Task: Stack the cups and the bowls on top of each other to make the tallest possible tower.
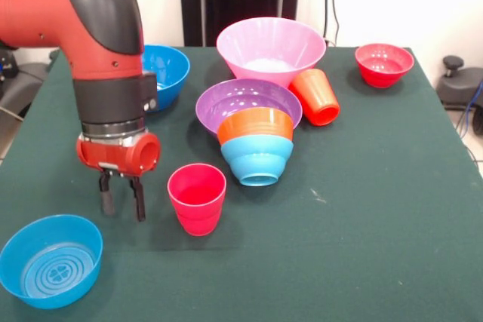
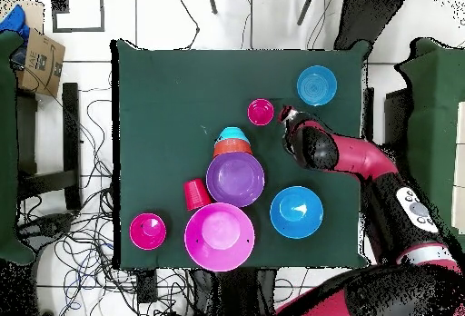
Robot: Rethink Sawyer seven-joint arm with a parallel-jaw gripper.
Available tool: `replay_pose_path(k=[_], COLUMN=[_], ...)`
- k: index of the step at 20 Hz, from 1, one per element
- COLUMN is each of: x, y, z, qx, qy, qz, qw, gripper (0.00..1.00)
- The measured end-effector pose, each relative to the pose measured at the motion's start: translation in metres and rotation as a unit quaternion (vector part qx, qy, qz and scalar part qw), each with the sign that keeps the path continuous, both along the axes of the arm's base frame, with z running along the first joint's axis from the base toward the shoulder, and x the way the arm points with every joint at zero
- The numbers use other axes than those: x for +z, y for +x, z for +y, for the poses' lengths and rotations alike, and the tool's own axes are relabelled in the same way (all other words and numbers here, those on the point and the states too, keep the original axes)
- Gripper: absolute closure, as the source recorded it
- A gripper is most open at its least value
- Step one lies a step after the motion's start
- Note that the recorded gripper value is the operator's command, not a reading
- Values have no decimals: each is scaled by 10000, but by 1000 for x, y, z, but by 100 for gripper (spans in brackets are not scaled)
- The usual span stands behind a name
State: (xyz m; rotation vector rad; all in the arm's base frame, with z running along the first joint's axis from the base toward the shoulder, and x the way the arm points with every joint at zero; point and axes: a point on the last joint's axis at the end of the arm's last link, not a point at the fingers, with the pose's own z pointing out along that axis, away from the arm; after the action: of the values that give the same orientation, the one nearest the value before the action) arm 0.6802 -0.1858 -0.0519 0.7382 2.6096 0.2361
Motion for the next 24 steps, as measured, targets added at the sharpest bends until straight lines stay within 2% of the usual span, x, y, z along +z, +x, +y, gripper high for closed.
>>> replay_pose_path(k=[4,7,10,12,16,19,20,21,24], x=[-18,-17,-19,-20,-19,-17,-16,-14,-13], y=[-4,-2,-1,1,7,14,17,23,31], z=[-9,-17,-19,-20,-19,-16,-15,-13,-11], qx=[19,105,281,482,793,958,991,1042,1082], qy=[-25,-91,-180,-260,-401,-496,-518,-554,-592], qz=[-26,-139,-223,-232,0,288,387,626,952], qw=[10000,9998,9992,9982,9960,9938,9930,9910,9878], gripper=[0,0,0,0,0,0,0,0,0])
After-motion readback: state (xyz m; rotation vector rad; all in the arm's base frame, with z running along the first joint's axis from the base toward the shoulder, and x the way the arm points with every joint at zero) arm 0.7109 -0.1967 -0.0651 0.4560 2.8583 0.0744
